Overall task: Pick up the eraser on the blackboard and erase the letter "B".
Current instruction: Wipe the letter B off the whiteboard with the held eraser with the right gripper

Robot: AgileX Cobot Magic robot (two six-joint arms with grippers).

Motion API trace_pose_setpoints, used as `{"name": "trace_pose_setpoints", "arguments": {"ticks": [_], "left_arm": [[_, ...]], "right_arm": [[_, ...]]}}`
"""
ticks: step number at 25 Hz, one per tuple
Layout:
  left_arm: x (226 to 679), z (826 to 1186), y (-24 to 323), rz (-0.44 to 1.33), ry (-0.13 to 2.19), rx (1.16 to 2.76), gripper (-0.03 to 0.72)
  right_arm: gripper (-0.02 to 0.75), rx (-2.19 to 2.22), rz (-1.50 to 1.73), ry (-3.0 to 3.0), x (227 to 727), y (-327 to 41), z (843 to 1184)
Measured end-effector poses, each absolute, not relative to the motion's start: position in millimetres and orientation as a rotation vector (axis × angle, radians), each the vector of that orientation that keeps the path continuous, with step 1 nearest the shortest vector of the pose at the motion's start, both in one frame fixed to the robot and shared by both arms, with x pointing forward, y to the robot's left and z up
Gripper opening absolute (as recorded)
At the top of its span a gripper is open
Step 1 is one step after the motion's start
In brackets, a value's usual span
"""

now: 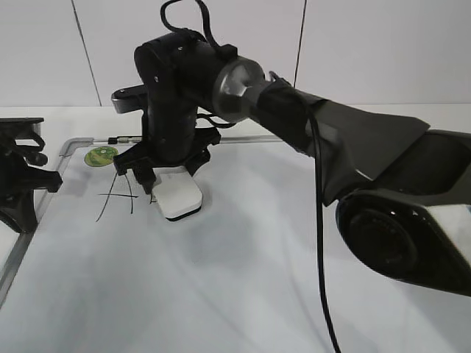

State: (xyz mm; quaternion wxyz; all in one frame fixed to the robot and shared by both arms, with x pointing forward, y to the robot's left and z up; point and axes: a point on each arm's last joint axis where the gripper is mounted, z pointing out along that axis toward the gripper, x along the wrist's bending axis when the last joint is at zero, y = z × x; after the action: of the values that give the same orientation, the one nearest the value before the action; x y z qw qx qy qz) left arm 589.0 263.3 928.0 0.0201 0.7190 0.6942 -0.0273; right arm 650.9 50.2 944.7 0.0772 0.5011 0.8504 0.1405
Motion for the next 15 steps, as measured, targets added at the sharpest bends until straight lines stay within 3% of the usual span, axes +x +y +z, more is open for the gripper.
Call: {"name": "trace_pose_setpoints", "arguments": {"ticks": [15], "left_arm": [[590,927,263,-0.093,2.149,2.242,0.02]], "right_arm": [[0.543,1.636,0.458,2.424,686,12,946]]}}
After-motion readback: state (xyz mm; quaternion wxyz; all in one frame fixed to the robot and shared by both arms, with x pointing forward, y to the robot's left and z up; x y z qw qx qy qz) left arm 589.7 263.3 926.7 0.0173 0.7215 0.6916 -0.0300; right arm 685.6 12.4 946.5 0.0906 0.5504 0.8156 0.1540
